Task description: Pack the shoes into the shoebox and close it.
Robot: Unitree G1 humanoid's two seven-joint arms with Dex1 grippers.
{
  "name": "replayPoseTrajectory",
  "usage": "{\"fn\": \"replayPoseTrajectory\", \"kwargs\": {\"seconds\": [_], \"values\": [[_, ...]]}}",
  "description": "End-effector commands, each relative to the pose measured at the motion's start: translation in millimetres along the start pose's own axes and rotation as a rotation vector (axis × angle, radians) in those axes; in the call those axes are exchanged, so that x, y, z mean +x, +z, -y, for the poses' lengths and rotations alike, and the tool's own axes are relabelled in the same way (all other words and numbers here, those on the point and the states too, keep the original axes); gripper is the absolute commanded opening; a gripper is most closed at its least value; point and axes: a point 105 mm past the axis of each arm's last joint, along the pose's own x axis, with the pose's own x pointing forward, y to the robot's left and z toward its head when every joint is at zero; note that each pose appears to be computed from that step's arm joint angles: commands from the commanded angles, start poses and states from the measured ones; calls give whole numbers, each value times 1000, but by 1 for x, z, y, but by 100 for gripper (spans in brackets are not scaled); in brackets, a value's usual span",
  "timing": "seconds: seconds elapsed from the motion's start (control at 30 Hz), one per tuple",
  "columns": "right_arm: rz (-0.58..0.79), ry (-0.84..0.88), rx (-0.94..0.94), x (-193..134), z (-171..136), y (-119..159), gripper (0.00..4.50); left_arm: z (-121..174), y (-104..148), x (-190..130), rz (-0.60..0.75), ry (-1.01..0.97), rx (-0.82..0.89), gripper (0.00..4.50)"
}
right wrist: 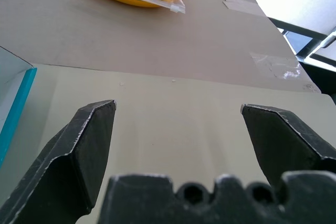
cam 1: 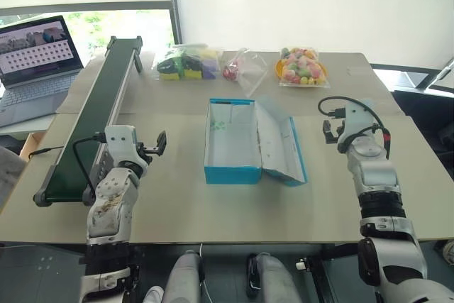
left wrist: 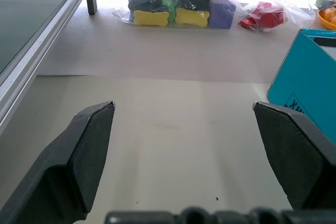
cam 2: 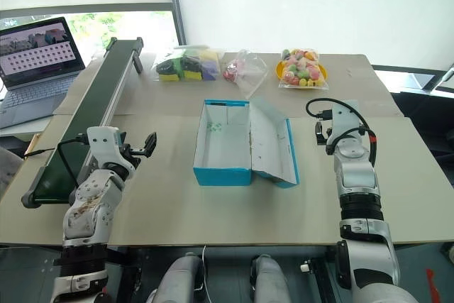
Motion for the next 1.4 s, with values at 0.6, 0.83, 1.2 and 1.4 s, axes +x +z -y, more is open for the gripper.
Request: {"fn": "replayPoseTrajectory", "kwargs": {"seconds": [0.6,0.83,1.2,1.4], "values": [[395,1382,-137,-166,-258,137,449,-123,50,-95,-8,272,94,450],[342,1386,-216,-164,-256,103,449,-132,41,-102,-39,322,96,450],[316,1335,-189,-159,-252,98,449,-135,37,-94,-70,304,93,450],[311,1311,-177,-157,-252,96,449,-134,36,-86,-80,292,94,450]]}}
